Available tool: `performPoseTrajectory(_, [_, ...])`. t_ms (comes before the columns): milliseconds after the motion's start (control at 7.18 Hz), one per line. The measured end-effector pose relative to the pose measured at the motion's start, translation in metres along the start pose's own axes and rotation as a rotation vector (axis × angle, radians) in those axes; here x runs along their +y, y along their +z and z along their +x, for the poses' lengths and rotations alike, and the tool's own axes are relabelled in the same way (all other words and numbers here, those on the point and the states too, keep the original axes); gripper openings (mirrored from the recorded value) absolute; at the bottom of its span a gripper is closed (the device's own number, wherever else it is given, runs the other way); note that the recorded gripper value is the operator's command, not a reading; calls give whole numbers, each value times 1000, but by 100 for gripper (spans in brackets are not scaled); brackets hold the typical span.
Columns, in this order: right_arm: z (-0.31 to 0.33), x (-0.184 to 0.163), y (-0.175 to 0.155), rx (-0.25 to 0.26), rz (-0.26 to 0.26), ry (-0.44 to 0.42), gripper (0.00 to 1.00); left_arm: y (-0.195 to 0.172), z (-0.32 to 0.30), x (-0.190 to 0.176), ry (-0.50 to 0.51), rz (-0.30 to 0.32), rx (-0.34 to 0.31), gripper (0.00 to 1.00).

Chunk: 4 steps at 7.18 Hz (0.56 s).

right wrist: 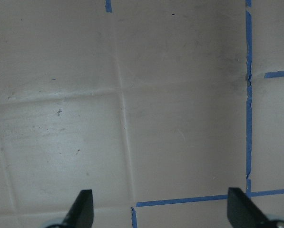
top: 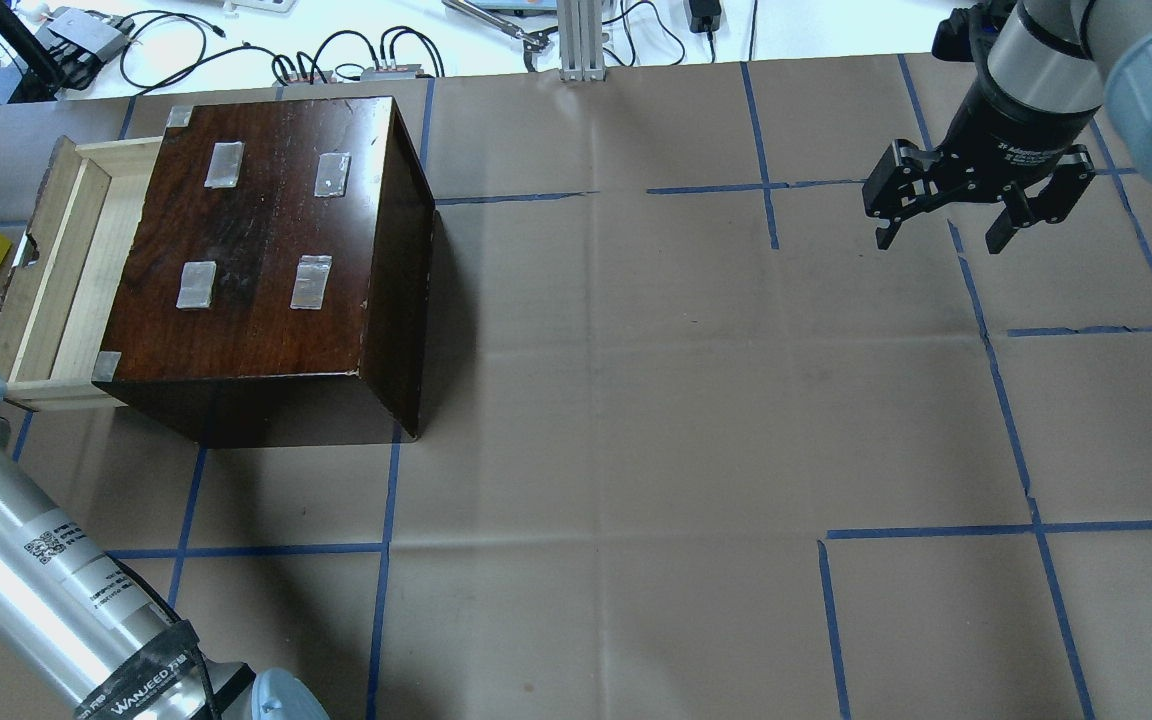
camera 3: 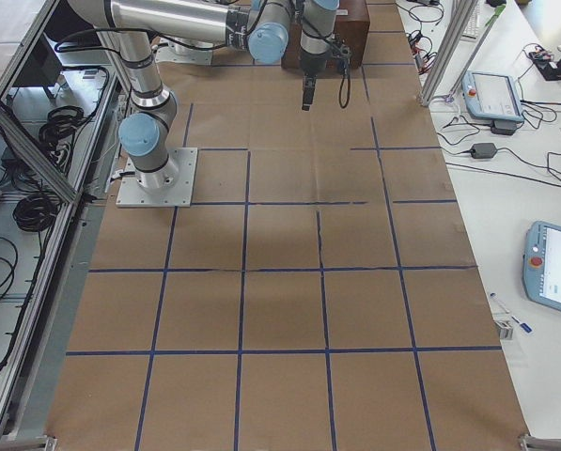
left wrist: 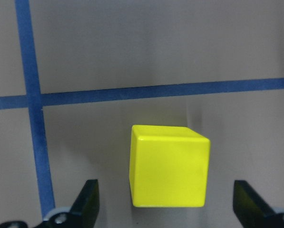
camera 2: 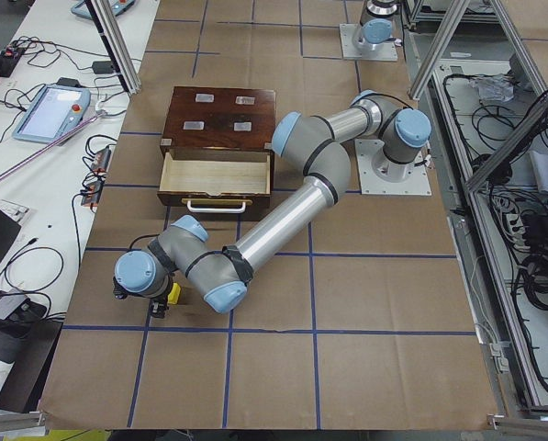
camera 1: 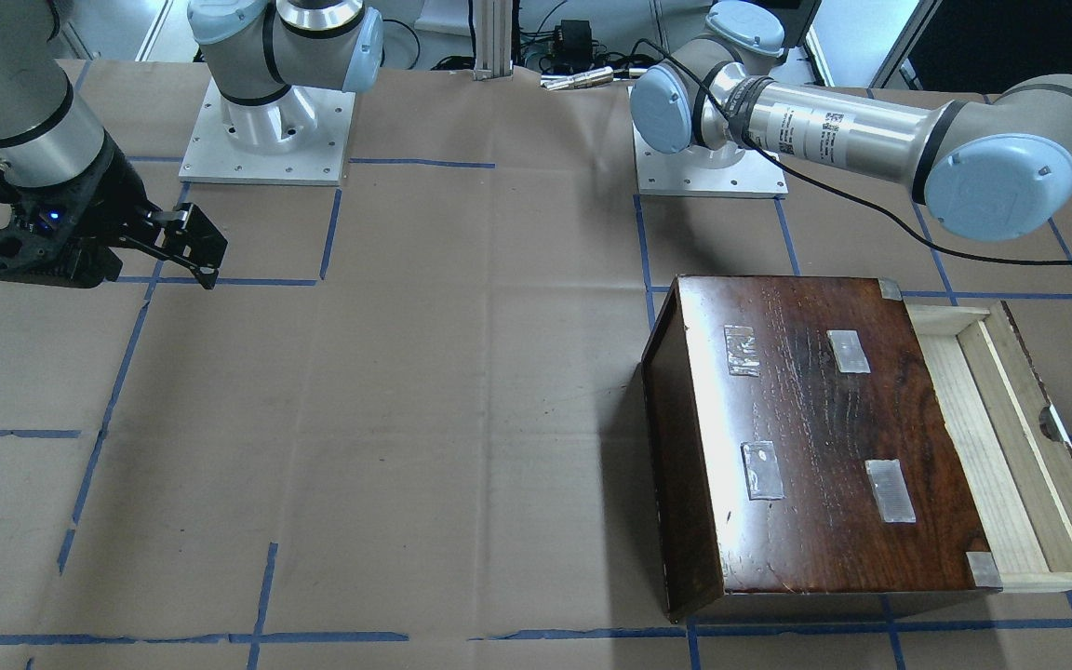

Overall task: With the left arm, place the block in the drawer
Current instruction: 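Lower the left gripper and grasp the yellow cube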

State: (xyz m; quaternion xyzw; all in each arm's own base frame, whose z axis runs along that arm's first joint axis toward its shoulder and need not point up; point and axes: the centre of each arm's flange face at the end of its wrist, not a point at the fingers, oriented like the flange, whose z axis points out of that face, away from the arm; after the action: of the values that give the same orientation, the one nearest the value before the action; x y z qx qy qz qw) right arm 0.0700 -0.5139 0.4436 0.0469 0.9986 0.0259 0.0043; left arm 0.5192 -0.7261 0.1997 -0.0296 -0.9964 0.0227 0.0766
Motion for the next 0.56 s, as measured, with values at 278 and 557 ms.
performPoseTrajectory(278, [0, 0, 0, 0, -1, 0, 100, 17, -3, -1, -1, -10, 10, 51])
performPoseTrajectory(557, [0, 0, 0, 0, -1, 0, 100, 17, -3, -1, -1, -9, 8, 31])
